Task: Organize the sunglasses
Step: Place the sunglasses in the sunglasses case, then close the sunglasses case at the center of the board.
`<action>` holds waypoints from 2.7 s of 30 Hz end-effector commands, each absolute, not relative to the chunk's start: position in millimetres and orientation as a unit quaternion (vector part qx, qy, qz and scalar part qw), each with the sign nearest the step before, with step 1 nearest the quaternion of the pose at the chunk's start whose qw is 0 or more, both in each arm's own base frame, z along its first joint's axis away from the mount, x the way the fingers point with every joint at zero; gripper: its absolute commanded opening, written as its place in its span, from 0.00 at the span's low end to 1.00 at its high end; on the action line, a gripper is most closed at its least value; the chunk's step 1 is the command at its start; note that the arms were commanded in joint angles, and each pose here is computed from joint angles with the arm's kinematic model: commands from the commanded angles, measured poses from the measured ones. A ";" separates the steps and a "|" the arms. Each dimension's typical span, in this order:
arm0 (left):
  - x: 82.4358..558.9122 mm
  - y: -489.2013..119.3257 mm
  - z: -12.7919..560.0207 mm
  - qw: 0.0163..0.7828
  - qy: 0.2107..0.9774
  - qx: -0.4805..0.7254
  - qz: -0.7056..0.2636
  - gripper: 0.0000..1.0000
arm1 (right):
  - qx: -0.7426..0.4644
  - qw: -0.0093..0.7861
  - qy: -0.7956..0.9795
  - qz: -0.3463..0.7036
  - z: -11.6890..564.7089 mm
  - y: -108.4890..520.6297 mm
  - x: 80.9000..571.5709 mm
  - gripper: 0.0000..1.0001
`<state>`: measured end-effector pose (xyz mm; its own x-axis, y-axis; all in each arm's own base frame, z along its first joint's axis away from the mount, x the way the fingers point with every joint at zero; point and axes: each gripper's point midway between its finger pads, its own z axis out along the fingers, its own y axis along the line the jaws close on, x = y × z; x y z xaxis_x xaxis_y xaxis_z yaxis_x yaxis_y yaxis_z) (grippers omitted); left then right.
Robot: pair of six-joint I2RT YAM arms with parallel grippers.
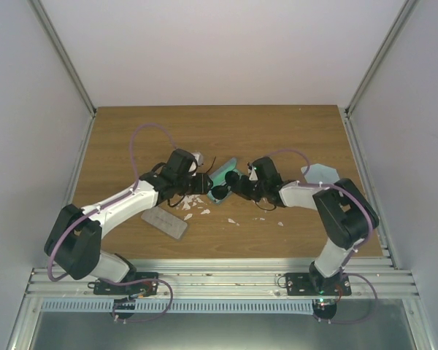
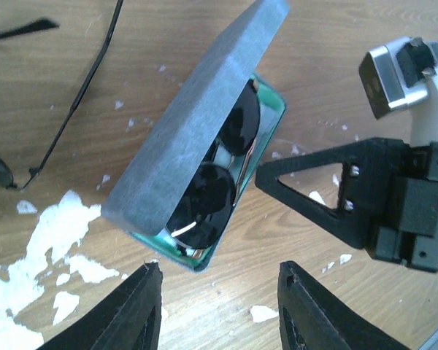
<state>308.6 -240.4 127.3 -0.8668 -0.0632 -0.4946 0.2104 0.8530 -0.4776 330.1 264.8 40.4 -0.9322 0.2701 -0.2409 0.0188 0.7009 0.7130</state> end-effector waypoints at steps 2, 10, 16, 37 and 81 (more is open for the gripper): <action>333.0 -251.7 157.7 0.296 0.908 0.049 -0.291 0.47 | 0.065 0.245 0.909 0.330 74.9 236.1 335.2 0.13; 364.1 -255.8 162.9 0.305 0.906 0.046 -0.289 0.50 | 0.074 0.281 0.923 0.252 72.2 196.7 331.9 0.25; 385.0 -257.9 144.6 0.287 0.915 0.045 -0.282 0.50 | 0.045 0.261 0.931 0.251 54.9 203.4 321.4 0.19; 380.2 -287.2 101.3 0.196 0.907 0.091 -0.361 0.21 | -0.008 0.181 0.941 0.286 9.9 253.3 305.4 0.07; 316.0 -318.1 39.0 0.104 0.927 0.067 -0.354 0.34 | 0.049 0.193 0.935 0.294 10.5 239.3 312.9 0.01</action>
<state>341.8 -319.3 66.6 -0.9389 0.0213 -0.3436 0.2548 0.7142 -0.6519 311.3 241.0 18.3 -0.9143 0.2061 -0.3487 -0.0328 0.8203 0.5709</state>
